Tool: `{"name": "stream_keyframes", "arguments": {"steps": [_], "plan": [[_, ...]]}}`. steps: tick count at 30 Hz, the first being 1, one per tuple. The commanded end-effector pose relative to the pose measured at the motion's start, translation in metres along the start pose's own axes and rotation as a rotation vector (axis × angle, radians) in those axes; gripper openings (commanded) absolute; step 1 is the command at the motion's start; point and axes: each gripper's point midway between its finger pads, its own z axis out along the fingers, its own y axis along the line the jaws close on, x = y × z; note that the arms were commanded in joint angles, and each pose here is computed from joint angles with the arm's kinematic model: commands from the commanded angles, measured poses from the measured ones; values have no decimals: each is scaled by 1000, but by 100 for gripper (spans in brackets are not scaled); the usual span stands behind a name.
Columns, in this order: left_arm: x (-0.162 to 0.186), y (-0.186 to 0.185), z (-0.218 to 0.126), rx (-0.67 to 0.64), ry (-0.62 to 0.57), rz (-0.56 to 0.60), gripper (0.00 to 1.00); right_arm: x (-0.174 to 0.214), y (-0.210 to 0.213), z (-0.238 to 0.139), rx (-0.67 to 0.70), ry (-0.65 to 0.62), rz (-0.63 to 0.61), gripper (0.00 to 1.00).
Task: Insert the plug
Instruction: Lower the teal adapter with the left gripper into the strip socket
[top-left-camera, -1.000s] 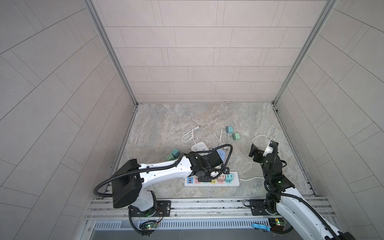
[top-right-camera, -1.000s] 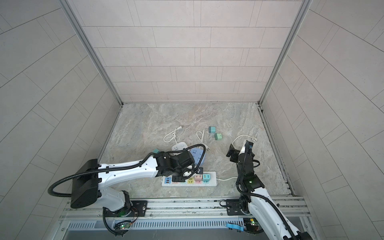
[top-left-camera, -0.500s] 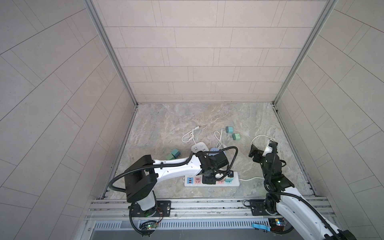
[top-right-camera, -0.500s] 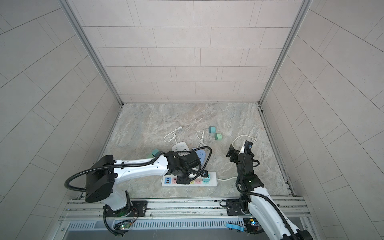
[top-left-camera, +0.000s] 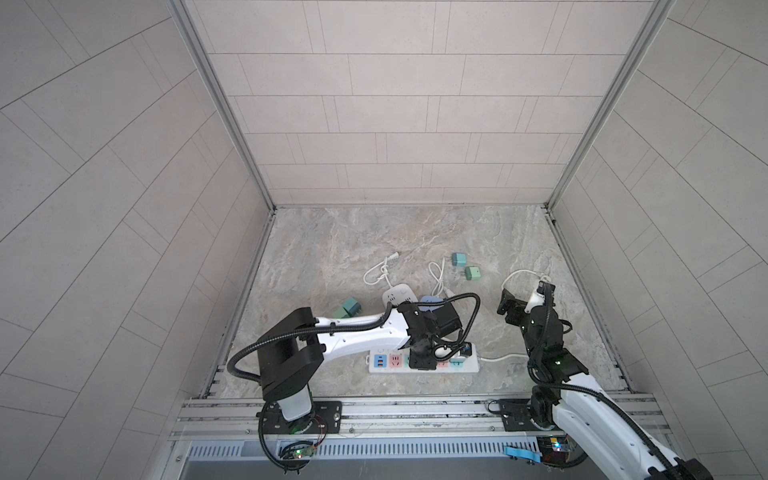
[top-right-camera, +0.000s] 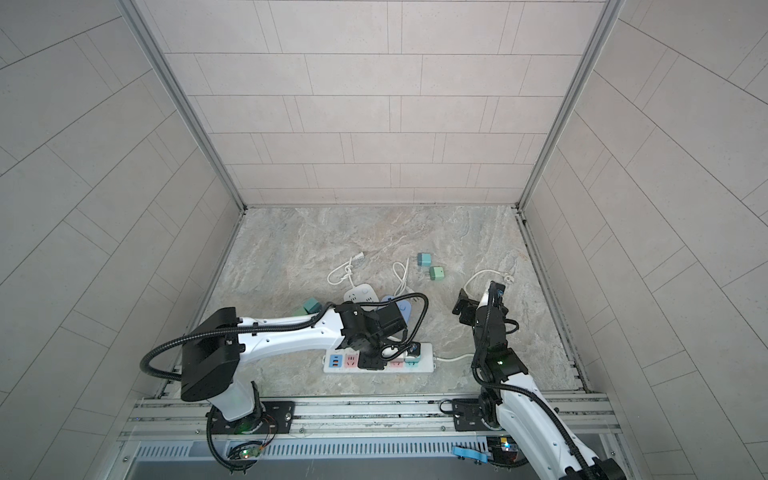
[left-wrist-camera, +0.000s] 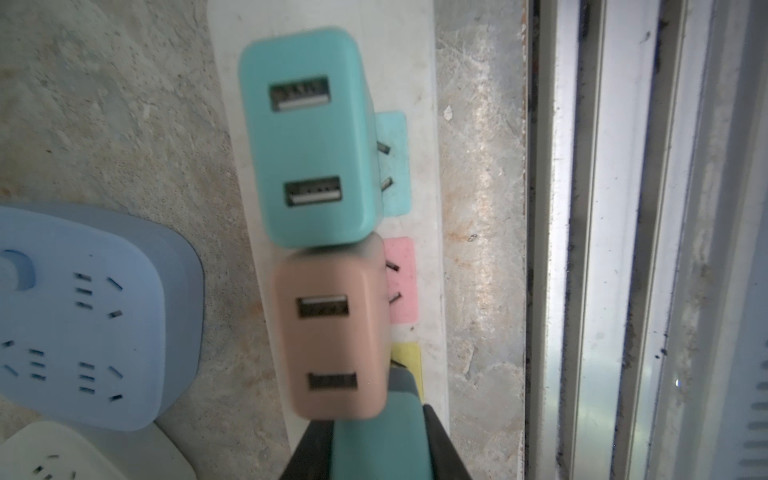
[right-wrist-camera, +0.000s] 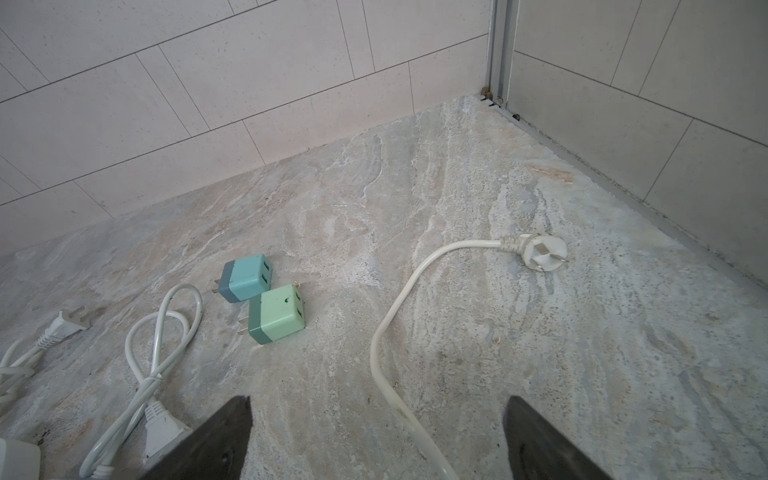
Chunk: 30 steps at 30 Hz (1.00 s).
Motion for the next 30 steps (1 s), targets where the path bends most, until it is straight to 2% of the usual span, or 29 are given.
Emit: {"name": "stream_keyframes", "arguments": {"steps": [1, 7, 14, 30], "plan": [[7, -2, 14, 19, 65, 2, 0, -17, 5, -1, -11, -40, 14, 96], [15, 0, 20, 19, 130, -3, 0, -17, 4, -2, -9, -43, 17, 97], [23, 4, 20, -14, 153, -12, 0, -17, 5, -1, -11, -41, 16, 97], [23, -13, 45, 96, 150, -9, 0, -16, 4, -2, -8, -42, 15, 97]]}}
